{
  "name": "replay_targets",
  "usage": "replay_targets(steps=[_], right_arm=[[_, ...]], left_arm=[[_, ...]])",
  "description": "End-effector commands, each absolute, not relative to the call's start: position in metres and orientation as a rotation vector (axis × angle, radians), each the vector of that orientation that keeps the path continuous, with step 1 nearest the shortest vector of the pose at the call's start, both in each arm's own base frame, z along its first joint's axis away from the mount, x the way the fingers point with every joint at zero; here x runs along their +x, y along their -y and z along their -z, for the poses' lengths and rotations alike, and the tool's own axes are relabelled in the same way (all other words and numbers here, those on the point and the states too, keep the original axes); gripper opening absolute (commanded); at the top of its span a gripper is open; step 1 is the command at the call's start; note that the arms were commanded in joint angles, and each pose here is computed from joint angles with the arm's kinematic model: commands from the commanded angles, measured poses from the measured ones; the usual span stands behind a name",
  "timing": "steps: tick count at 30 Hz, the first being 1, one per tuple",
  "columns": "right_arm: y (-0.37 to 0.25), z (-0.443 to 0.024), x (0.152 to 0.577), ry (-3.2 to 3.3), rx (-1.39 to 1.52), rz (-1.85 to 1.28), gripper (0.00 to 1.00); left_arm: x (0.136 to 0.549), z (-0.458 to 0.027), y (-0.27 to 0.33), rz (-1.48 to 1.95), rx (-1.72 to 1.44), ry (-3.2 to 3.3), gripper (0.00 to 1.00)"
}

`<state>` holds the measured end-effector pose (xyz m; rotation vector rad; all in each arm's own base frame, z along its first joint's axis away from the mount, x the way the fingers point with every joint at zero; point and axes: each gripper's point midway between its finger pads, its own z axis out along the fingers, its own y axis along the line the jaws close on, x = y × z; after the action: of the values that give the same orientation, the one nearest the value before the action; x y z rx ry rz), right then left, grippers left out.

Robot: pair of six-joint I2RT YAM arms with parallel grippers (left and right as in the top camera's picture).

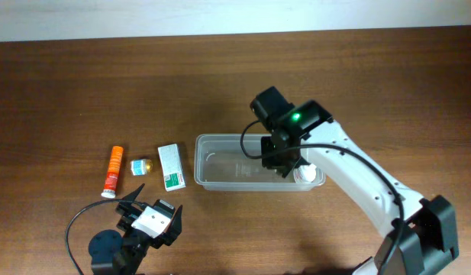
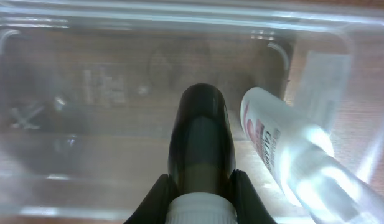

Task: Pack container

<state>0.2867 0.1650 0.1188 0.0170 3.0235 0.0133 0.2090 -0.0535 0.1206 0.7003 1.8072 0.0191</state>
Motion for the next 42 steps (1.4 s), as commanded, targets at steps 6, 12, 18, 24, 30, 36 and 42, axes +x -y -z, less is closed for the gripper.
replay_targets(steps=[6, 12, 18, 24, 30, 36, 42], right_arm=[[-0.15, -0.076, 0.278, -3.042, 0.117, 0.02, 0.08], [-0.15, -0.076, 0.281, -3.036, 0.127, 0.009, 0.39], [-0.159, -0.104, 0.297, -2.953, 0.054, -0.061, 0.6], [-0.159, -0.181, 0.309, -2.808, 0.021, -0.149, 0.69], [-0.1, -0.247, 0.308, -2.676, 0.213, -0.12, 0.82], [-0.007, -0.261, 0.294, -2.618, 0.581, -0.029, 0.99], [0.066, -0.256, 0.278, -2.561, 0.939, 0.017, 0.99]], left_arm=[[0.209, -0.12, 0.054, -0.009, 0.697, -1.804, 1.0], [0.209, -0.12, 0.054, -0.009, 0.697, -1.804, 1.0], [0.209, -0.12, 0.054, -0.009, 0.697, -1.804, 1.0], [0.209, -0.12, 0.054, -0.009, 0.697, -1.804, 1.0], [0.209, -0.12, 0.054, -0.009, 0.697, -1.804, 1.0], [0.209, -0.12, 0.054, -0.009, 0.697, -1.804, 1.0], [0.21, -0.122, 0.052, -0.028, 0.689, -1.798, 1.0]])
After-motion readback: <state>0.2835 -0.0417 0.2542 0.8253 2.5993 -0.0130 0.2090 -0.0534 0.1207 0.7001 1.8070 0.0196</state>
